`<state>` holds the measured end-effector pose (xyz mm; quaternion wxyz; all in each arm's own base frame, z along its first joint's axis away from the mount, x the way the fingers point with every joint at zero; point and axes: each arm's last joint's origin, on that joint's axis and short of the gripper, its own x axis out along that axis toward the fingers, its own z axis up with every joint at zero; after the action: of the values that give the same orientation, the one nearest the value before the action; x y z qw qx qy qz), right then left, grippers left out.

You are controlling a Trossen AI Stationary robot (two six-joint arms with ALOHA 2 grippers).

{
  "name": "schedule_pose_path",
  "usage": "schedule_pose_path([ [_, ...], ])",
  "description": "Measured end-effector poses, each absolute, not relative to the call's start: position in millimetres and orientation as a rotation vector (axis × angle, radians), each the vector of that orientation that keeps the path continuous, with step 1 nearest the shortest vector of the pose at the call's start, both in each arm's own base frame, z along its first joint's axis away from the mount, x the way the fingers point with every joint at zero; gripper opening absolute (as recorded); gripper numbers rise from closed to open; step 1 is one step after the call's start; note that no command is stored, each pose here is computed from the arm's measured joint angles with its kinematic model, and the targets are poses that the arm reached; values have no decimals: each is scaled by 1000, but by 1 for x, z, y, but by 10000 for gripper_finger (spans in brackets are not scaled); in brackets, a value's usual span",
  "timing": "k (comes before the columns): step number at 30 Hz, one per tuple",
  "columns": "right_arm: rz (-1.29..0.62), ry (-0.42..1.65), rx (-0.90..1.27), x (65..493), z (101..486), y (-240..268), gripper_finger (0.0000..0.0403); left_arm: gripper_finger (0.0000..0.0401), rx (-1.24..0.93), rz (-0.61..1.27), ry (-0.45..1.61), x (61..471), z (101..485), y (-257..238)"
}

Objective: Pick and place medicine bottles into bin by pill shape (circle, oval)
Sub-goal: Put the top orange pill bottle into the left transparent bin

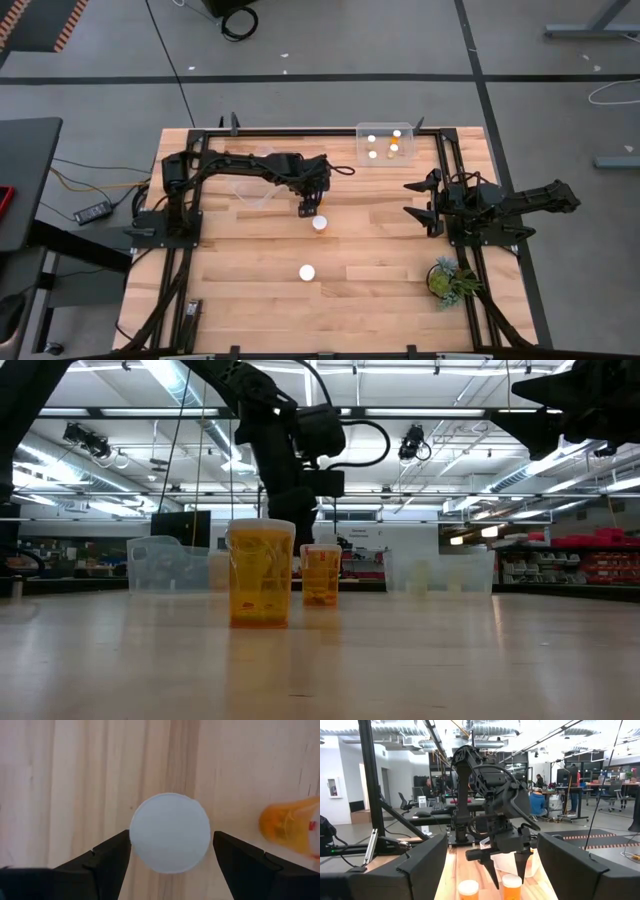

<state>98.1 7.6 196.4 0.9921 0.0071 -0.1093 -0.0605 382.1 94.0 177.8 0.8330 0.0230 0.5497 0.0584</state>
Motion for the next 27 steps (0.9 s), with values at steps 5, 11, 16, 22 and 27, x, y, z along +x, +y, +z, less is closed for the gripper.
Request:
schedule_pose_path([
  [5,-121,-219,14,98,196,8,314,290,52,126,1147,384,179,94],
  [11,-121,-219,14,98,196,8,314,264,54,128,1133,385,179,94],
  [16,-121,-220,14,98,197,8,314,227,55,129,1134,385,179,94],
  [22,-121,-219,14,98,196,8,314,209,60,122,1150,388,191,95],
  [27,-122,-219,14,98,196,8,314,232,70,104,1196,388,211,95],
])
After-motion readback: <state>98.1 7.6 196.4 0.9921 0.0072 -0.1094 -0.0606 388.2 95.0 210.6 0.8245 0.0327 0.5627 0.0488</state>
